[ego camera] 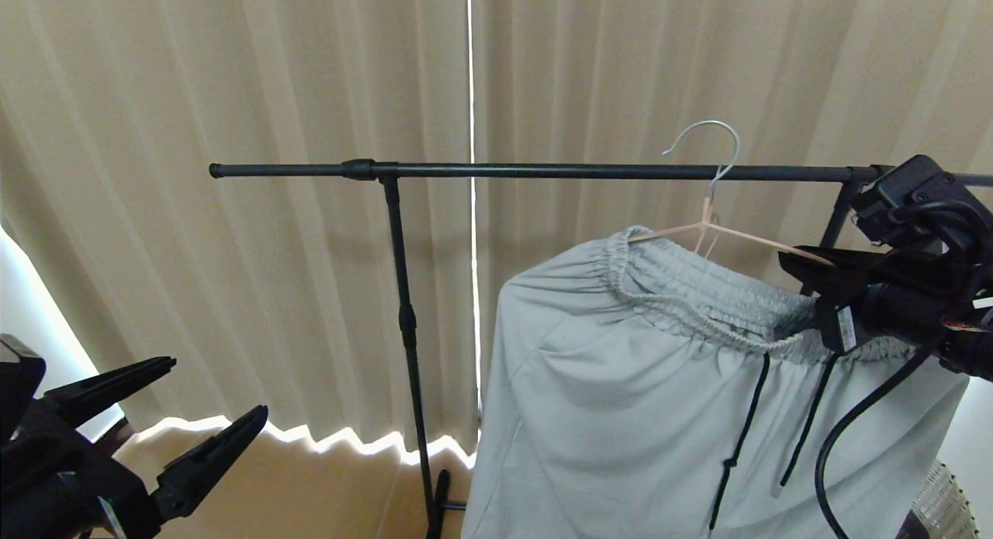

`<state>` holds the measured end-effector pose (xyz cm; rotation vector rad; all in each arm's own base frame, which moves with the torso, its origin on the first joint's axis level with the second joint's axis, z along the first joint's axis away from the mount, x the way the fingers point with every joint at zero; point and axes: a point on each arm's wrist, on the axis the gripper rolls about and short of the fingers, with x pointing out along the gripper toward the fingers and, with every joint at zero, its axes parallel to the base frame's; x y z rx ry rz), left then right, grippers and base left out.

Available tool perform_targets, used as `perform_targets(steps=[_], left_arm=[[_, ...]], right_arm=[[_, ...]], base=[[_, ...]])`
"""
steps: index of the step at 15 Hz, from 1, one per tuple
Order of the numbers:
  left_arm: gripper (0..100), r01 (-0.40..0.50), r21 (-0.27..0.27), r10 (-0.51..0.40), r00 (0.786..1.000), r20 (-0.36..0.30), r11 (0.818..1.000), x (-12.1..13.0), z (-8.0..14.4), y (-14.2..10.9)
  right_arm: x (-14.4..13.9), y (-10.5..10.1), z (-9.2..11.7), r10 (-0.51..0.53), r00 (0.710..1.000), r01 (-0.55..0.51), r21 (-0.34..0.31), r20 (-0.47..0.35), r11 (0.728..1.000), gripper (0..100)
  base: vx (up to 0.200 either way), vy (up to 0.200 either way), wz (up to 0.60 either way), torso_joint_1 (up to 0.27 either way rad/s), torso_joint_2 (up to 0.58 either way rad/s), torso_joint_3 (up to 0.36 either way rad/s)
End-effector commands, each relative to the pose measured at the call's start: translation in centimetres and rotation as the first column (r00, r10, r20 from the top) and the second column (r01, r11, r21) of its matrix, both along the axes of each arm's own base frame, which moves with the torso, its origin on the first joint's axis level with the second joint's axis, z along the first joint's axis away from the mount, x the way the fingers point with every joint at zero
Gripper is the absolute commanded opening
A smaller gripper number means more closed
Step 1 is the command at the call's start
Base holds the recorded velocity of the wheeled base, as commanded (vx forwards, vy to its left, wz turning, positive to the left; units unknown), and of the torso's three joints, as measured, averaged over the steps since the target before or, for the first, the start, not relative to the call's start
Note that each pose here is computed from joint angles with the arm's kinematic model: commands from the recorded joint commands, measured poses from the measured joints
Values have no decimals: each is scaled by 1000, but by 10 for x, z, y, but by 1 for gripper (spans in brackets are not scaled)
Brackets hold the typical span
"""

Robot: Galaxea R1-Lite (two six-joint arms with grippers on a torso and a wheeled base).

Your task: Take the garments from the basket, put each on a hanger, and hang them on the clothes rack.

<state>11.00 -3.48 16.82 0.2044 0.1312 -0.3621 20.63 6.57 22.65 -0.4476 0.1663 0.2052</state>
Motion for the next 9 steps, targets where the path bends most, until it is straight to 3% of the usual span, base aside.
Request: perform_targets(steps=[1,4,9], left_arm=[[100,0,1,0,1000,-2,1000,0,0,0],[100,0,2,0,1000,-4,1000,0,-1,0],[100,0,3,0,1000,-3,1000,-1,-2,0]], right_arm=[[1,0,-2,0,1000,0,-2,-10,1000,0],[3,1,-7,-3,1000,3,6,-28,1000,0],[3,1,-9,-26,999,26,11,-39,1000,0]], base=[[200,0,0,17,-2,-2],[200,0,0,7,1,2],[0,0,0,0,0,0]])
